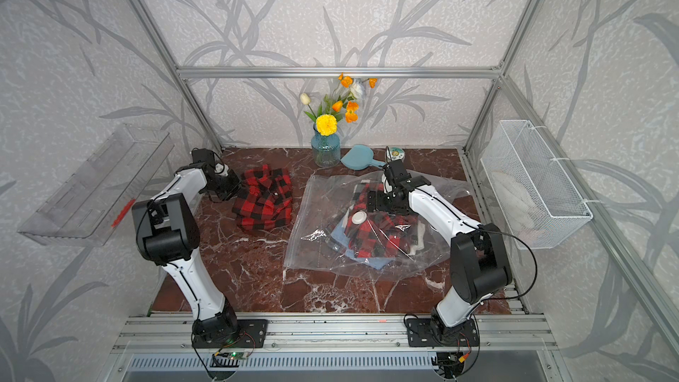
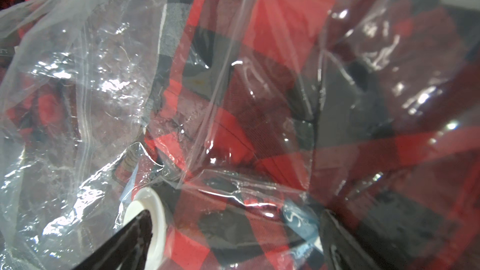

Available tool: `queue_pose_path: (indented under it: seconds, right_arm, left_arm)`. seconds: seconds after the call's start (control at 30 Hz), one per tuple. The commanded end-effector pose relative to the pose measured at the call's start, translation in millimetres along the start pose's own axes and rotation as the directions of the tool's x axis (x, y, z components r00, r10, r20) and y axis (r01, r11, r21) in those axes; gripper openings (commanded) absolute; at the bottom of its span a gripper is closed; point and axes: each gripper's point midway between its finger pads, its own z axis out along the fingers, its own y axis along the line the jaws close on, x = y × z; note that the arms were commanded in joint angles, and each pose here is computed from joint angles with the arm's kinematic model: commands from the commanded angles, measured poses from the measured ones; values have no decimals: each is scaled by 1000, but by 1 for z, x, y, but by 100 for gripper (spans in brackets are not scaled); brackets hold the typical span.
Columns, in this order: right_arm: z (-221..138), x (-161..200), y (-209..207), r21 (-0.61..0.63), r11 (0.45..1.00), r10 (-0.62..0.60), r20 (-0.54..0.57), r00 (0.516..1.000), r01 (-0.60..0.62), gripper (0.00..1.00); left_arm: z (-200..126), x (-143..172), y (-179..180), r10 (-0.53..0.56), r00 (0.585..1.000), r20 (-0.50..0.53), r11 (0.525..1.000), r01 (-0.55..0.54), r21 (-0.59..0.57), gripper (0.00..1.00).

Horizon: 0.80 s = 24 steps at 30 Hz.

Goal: Take the shirt out of the vacuum bag
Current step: Place the shirt at the center of the board.

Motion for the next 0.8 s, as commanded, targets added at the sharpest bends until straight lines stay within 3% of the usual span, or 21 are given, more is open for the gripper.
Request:
queue_pose_path:
  seconds: [0.0, 0.03, 0.1, 0.13, 0.2, 0.3, 0.4, 0.53, 0.6, 0.77]
  right_arm:
    - [-8, 7, 1, -20, 1000, -14, -8, 1000, 14, 99]
    - [-11, 7, 3, -25, 1000, -19, -5, 1000, 18, 99]
    - [-19, 7, 4, -24, 999, -26, 4, 1000, 26, 99]
    - [-23, 7, 3, -20, 999, -32, 11, 999, 32, 99]
    - [-32, 7, 2, -10, 999, -39, 22, 999, 39, 99]
    - [-47, 8, 2, -7, 999, -46, 38, 998, 46, 99]
    - [-65, 7, 3, -16, 999, -50, 68, 996, 52, 99]
    - [-90, 6, 1, -8, 998, -61, 122, 991, 62, 99]
    - [-100, 7, -3, 4, 998, -63, 153, 986, 63, 99]
    - [-110, 11, -27, 27, 1000, -20, 180, 983, 16, 99]
  left_arm:
    - [-17, 27, 8, 72, 995, -70, 989, -81, -128, 47]
    - [-29, 31, -3, 108, 993, -47, 984, -114, -139, 58]
    - [-56, 46, -26, 209, 978, 1, 959, -205, -197, 89]
    - [-67, 60, -41, 266, 964, 15, 943, -257, -214, 100]
    - [-73, 91, -58, 341, 940, 1, 912, -331, -243, 100]
    - [-61, 134, -66, 279, 960, -35, 950, -281, -133, 98]
    - [-36, 159, -67, 234, 968, -93, 969, -240, -57, 86]
    - [1, 180, -78, 191, 962, -197, 981, -181, 64, 48]
    - [12, 187, -86, 195, 955, -223, 979, -177, 98, 34]
    - [27, 206, -136, 196, 942, -272, 943, -106, 315, 24]
